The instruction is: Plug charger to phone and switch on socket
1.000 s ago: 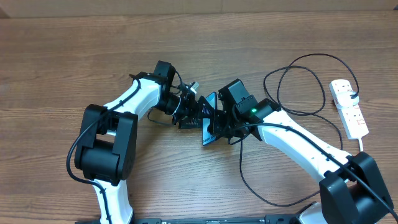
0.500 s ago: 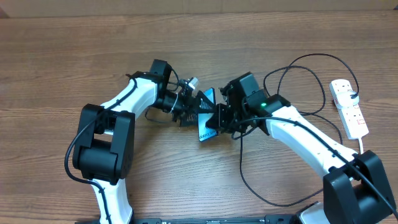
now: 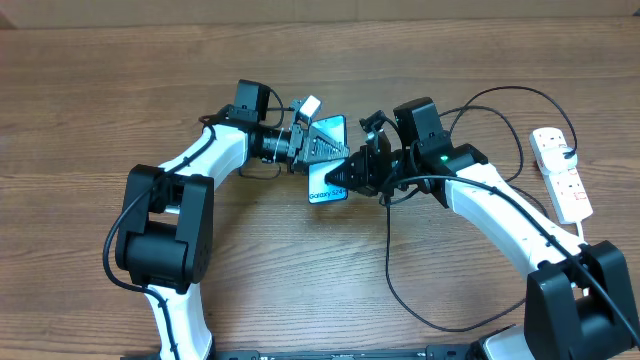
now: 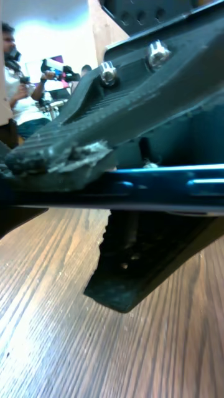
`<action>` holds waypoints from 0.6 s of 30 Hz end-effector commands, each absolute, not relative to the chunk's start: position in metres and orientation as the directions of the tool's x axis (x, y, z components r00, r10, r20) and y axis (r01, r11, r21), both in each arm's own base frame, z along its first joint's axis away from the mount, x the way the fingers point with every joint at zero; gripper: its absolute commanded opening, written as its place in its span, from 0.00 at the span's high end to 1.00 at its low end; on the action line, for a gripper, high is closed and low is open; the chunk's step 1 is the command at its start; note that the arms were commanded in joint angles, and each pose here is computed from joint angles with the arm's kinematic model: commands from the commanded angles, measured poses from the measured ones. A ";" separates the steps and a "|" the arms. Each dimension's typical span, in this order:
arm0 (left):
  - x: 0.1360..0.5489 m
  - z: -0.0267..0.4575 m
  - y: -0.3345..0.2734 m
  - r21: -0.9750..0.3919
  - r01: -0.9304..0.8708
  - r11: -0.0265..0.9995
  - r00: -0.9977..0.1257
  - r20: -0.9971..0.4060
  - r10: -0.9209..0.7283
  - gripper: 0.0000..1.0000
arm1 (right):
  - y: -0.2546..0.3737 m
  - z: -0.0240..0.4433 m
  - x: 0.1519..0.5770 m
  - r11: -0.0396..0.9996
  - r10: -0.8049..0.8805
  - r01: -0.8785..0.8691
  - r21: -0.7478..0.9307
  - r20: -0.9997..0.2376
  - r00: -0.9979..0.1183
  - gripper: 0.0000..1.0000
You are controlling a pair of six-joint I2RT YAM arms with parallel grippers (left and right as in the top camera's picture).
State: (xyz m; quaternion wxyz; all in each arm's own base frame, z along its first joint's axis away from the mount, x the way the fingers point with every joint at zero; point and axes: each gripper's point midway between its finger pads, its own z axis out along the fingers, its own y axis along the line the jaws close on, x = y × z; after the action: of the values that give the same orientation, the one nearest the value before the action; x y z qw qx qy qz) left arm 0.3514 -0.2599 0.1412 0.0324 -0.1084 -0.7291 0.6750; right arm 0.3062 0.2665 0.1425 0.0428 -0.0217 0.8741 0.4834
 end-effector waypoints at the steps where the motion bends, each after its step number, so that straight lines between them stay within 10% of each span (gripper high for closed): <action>1: 0.338 0.165 -0.270 -0.997 0.069 -0.029 -0.961 -0.075 0.265 0.68 | 0.274 0.146 0.302 0.526 -0.020 -0.104 0.844 -0.110 -0.994 0.96; 18: 0.340 0.165 -0.269 -0.998 0.059 -0.026 -0.963 -0.064 0.262 0.96 | 0.253 0.124 0.333 0.684 0.114 -0.068 0.727 -0.198 -0.974 0.96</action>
State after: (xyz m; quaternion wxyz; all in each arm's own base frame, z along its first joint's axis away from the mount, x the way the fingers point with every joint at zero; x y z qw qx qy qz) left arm 0.3511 -0.2572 0.1526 0.0418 -0.1098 -0.7077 0.6967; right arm 0.3067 0.2684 0.1469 0.0488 -0.0194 0.8737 0.4836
